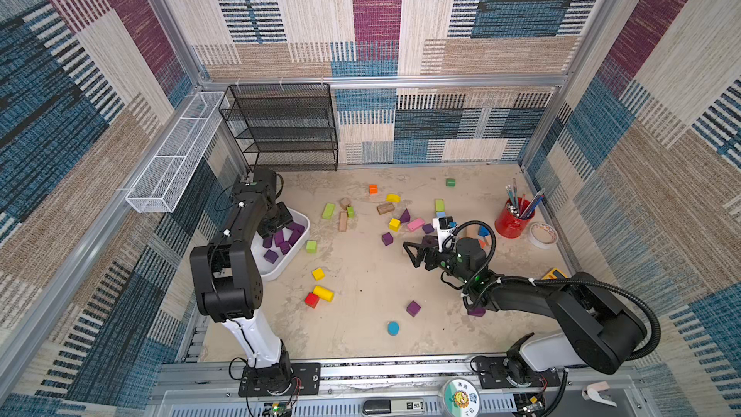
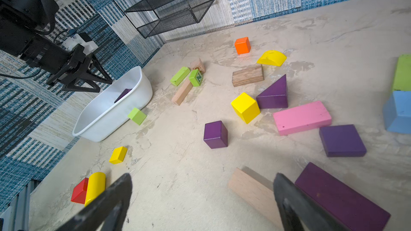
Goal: Pick purple bricks into the storage bin
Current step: Place the building block in the storage box.
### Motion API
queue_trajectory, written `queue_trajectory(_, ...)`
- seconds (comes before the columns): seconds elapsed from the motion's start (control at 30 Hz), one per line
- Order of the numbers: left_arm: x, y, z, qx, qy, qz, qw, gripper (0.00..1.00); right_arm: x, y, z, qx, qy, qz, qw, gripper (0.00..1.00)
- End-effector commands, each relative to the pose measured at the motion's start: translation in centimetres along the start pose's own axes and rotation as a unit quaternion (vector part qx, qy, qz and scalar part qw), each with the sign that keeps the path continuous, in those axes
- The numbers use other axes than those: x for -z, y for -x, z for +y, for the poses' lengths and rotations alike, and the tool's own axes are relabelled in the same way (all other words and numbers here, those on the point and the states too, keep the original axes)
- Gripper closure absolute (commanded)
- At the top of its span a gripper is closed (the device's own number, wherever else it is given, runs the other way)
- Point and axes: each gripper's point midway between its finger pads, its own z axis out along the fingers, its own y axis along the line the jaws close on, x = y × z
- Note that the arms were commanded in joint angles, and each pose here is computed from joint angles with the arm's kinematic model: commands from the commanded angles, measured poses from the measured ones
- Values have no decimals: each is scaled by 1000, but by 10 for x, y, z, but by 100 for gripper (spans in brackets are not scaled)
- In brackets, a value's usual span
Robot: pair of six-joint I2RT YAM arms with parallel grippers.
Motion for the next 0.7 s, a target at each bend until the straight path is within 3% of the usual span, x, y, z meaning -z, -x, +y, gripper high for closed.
queue_trajectory(0.0,9,0,-5,-16,-9,-19,1000,43,1,7,0,6,-7,-14,1000,1)
queue_trajectory(0.4,42,-26,-39,-72,-54,-57,994,44,1,8,-4,5,-19,-16,1000,0)
queue_trajectory(0.67,60,-49,-87,-181,-83,-89,976,41,4,9,-8,5,-30,-22,999,0)
